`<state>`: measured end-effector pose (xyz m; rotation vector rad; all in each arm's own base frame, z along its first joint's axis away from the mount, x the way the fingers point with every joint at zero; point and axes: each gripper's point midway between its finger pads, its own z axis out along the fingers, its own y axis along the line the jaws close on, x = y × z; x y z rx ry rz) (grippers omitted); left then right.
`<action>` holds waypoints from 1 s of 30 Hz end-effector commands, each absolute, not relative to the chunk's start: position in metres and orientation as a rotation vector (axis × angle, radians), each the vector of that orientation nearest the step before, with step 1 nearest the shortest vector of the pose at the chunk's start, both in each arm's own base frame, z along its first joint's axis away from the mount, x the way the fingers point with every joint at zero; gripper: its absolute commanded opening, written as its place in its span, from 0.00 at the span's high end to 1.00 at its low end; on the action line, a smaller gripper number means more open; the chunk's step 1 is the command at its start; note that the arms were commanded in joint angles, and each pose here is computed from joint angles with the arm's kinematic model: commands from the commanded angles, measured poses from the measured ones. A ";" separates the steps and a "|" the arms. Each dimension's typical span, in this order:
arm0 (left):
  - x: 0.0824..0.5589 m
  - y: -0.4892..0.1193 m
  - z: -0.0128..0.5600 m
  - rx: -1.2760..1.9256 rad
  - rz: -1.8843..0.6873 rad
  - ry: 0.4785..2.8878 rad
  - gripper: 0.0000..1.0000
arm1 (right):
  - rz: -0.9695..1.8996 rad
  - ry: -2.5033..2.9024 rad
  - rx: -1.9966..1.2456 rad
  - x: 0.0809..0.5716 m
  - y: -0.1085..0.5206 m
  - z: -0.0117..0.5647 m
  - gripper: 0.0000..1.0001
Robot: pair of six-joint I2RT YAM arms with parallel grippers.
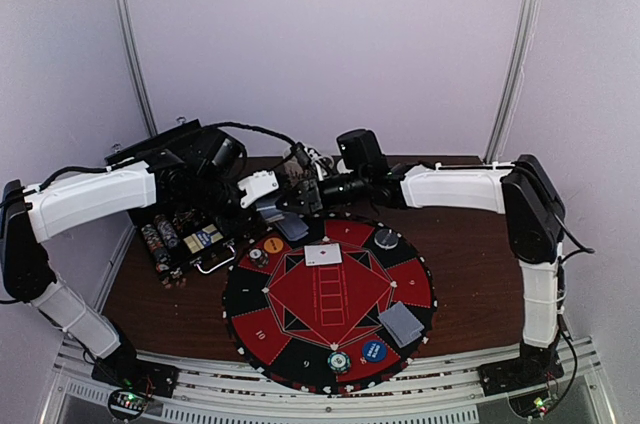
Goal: Distribute texas hold em gaming equipment
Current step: Pick up the poker card from the face-down deck piles, then flop the poker card in the community card area.
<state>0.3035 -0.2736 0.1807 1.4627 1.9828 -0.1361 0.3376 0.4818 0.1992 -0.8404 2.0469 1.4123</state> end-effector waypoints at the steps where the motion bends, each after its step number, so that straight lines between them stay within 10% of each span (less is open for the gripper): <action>1: 0.312 -0.282 0.200 1.423 -0.130 1.913 0.56 | 1.329 2.074 -0.840 0.340 0.469 0.206 0.75; 12: 0.313 -0.275 0.196 1.405 -0.099 1.935 0.56 | 1.243 2.102 -0.870 0.337 0.457 0.212 0.99; 30: 0.340 -0.242 0.184 1.223 -0.002 2.079 0.55 | 0.340 1.640 -1.592 0.309 0.365 0.177 1.00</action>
